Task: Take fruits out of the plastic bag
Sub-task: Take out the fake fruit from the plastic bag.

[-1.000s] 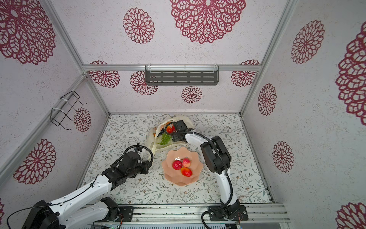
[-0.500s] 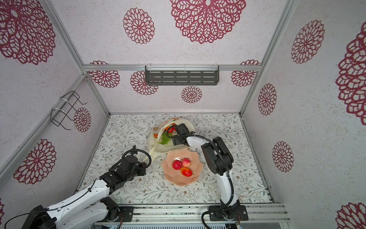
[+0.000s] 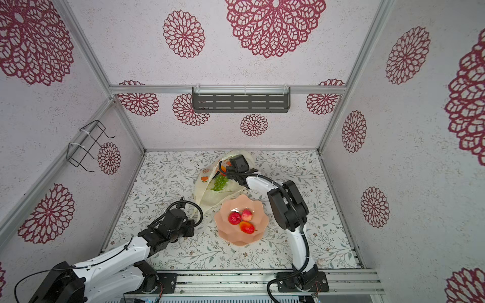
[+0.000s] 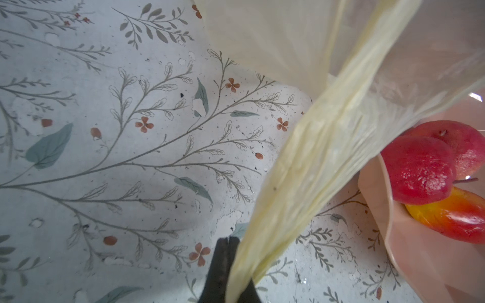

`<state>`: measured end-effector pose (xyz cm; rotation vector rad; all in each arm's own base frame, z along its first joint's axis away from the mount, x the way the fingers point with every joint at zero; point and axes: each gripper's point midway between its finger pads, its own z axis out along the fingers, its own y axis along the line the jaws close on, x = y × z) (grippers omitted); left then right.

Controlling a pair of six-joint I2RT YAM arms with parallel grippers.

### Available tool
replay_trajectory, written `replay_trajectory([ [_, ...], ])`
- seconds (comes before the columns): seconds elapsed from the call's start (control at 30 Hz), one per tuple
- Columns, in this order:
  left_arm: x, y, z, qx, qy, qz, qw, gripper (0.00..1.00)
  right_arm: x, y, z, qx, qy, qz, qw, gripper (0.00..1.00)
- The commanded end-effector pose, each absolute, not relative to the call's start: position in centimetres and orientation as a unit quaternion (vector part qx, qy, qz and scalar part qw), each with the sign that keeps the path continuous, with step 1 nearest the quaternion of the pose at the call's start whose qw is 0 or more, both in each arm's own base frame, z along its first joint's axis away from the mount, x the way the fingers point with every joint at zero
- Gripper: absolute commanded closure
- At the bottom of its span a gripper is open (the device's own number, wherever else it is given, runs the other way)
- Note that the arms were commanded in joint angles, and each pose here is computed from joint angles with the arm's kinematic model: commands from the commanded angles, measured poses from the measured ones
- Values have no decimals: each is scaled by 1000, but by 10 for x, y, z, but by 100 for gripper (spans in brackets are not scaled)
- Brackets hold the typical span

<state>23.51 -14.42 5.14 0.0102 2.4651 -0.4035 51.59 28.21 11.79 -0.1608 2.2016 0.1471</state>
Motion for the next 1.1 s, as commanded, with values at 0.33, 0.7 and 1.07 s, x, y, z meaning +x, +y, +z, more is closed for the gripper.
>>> replay_trajectory([
  [0.33,243,-158,69,19,922,-183,341,100,542,239,100,21,885,23,464,10],
  [0.7,241,-158,71,18,920,-187,345,100,553,241,67,50,898,76,430,13],
  [1.07,240,-157,71,17,919,-186,346,100,560,236,64,72,895,105,427,17],
])
